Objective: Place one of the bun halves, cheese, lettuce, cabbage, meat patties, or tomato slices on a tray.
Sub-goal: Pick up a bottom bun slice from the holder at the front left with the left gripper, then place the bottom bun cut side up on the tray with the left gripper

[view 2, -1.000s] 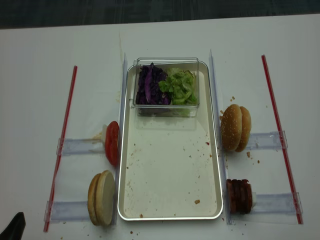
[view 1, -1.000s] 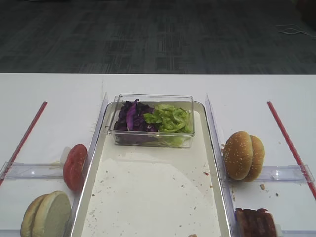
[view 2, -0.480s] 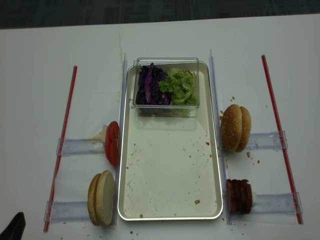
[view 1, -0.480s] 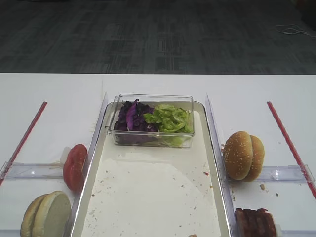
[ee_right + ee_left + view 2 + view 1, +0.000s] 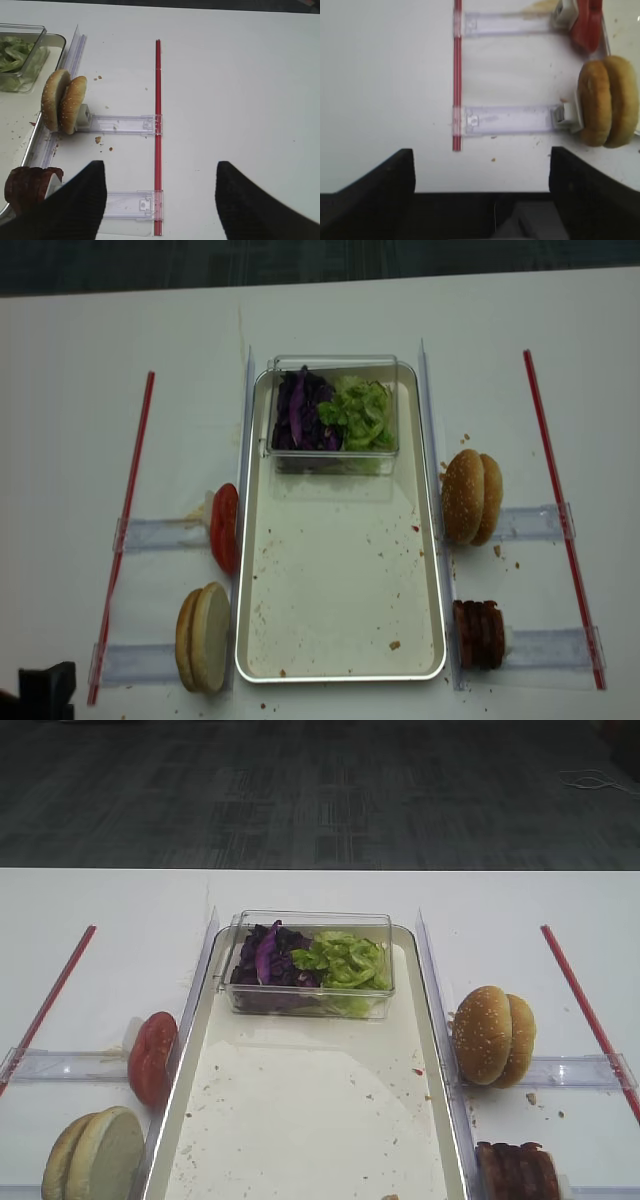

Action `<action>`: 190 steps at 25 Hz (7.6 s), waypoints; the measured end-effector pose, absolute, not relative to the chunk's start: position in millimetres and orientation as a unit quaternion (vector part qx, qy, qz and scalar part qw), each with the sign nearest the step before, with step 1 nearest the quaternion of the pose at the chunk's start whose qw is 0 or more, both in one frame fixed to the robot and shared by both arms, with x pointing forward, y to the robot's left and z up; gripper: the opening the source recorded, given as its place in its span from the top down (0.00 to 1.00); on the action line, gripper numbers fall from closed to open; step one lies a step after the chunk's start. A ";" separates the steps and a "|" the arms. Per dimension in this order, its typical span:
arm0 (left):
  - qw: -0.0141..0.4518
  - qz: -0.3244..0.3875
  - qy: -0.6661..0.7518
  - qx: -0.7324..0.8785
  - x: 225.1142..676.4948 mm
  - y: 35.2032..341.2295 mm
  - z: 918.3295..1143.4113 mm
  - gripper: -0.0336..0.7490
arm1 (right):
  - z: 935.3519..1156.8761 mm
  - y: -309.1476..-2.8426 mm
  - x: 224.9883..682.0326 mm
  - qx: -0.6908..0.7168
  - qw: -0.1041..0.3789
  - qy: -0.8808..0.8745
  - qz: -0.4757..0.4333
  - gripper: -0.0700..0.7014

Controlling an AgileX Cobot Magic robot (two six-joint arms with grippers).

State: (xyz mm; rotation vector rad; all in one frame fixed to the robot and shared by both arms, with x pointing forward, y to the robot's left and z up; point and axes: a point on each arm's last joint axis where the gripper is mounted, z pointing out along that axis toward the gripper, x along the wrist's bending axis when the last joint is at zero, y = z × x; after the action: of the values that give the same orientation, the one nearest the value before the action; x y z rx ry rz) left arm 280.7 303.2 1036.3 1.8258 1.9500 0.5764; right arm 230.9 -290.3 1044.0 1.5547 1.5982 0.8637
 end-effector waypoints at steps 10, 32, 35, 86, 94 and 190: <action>0.043 0.048 0.728 0.683 339.3 306.1 1007.2 0.26 | 1044.0 -290.3 230.9 0.605 0.367 0.622 0.336 0.25; 0.019 0.044 0.742 0.669 400.8 311.4 1031.0 0.26 | 1044.0 -290.3 230.9 0.605 0.367 0.622 0.336 0.25; 0.020 0.044 0.742 0.668 407.2 311.6 1033.3 0.26 | 1044.0 -290.3 230.9 0.605 0.367 0.622 0.336 0.25; 0.062 0.053 0.701 0.708 410.4 149.9 1003.7 0.28 | 1044.0 -290.3 230.9 0.604 0.367 0.622 0.336 0.25; 0.025 0.037 0.696 0.716 416.3 140.5 981.6 0.30 | 1044.0 -290.3 230.9 0.604 0.367 0.622 0.336 0.25; 0.127 0.118 0.703 0.689 400.8 224.2 1063.1 0.86 | 1044.0 -290.3 230.9 0.605 0.366 0.622 0.336 0.25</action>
State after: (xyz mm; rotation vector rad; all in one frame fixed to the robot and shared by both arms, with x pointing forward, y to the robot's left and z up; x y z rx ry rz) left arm 400.8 224.2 1063.1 2.0062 2.0468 0.3433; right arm 230.9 -290.3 1044.0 1.5550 1.5980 0.8638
